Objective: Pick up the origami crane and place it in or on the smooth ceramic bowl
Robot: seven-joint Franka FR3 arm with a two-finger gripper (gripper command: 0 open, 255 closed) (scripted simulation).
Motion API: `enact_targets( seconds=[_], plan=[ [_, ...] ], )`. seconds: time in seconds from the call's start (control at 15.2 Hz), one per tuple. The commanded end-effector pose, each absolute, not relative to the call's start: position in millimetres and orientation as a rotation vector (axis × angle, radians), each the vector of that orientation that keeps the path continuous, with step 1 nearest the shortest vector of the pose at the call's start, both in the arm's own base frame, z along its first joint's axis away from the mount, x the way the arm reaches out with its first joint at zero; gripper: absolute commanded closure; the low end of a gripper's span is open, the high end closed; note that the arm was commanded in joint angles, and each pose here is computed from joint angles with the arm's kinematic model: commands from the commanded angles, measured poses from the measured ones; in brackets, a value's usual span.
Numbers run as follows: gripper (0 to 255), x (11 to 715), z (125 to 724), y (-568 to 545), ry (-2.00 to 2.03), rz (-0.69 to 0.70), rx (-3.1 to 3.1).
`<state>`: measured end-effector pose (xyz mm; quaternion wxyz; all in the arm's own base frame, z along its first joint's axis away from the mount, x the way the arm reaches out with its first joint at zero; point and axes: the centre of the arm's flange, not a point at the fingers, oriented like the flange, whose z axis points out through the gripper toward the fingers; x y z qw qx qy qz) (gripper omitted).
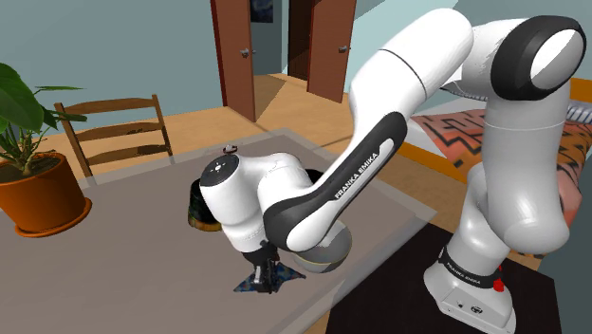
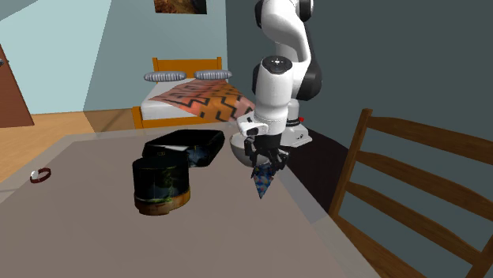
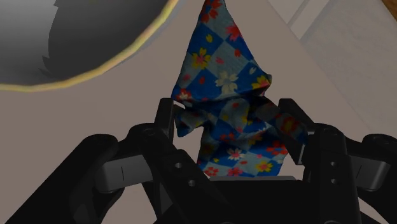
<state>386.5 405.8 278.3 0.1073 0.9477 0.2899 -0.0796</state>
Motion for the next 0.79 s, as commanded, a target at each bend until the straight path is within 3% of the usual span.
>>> enact_targets(
  seconds=[0.0,0.73],
  plan=[
    [255,386,286,406,0.853,-0.235,2.789],
    [255,386,344,406,0.853,-0.235,2.789]
  ],
)
